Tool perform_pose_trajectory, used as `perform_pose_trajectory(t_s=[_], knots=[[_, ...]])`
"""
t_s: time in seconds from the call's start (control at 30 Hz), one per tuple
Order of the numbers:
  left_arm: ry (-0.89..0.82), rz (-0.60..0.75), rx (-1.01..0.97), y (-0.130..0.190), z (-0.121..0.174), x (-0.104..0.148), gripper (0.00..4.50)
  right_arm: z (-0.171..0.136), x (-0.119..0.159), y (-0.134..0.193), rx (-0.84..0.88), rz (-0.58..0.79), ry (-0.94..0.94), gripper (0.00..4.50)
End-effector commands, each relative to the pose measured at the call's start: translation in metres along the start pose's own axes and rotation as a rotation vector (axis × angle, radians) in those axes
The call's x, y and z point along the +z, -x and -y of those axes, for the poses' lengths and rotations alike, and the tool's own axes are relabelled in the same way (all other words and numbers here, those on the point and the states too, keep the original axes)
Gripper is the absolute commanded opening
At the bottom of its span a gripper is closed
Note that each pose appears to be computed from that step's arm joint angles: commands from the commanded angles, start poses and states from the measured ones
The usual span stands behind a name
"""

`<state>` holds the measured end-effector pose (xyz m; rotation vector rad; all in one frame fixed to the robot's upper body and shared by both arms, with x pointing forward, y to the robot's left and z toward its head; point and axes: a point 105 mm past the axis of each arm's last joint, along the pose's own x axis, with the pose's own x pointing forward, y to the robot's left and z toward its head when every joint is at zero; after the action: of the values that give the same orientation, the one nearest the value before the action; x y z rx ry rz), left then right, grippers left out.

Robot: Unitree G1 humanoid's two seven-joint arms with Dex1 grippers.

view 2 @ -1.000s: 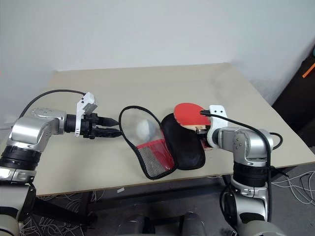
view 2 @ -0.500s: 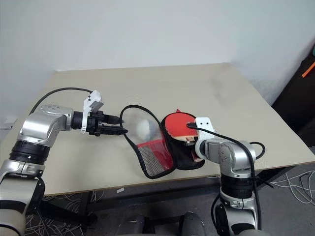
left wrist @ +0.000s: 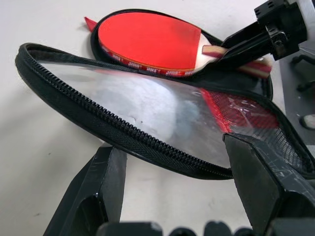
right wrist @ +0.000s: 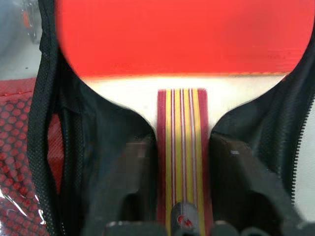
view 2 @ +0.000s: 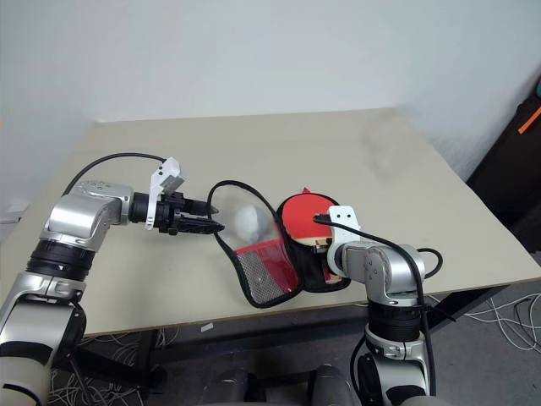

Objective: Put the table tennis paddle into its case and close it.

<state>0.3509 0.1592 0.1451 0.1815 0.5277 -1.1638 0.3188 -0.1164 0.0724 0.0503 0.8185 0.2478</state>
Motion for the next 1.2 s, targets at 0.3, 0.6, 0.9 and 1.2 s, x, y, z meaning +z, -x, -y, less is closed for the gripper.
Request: perform_pose_trajectory(t_s=[0.3,0.6,0.9,1.2], knots=[[-0.054,0.005,0.023,0.017,0.001,0.012,3.21,0.003,0.086,0.061,0.165,0.369,0.149,4.40],[0.003,0.003,0.049,0.050,0.004,0.008,3.21,0.037,0.103,0.056,0.072,0.402,0.162,4.40],[0.028,-0.096,0.065,0.045,0.002,-0.020,1.28,0.033,0.107,0.050,0.072,0.445,0.172,4.43],[0.022,-0.090,-0.068,-0.015,0.014,-0.030,1.28,0.042,0.141,0.081,0.070,0.650,0.180,4.43]])
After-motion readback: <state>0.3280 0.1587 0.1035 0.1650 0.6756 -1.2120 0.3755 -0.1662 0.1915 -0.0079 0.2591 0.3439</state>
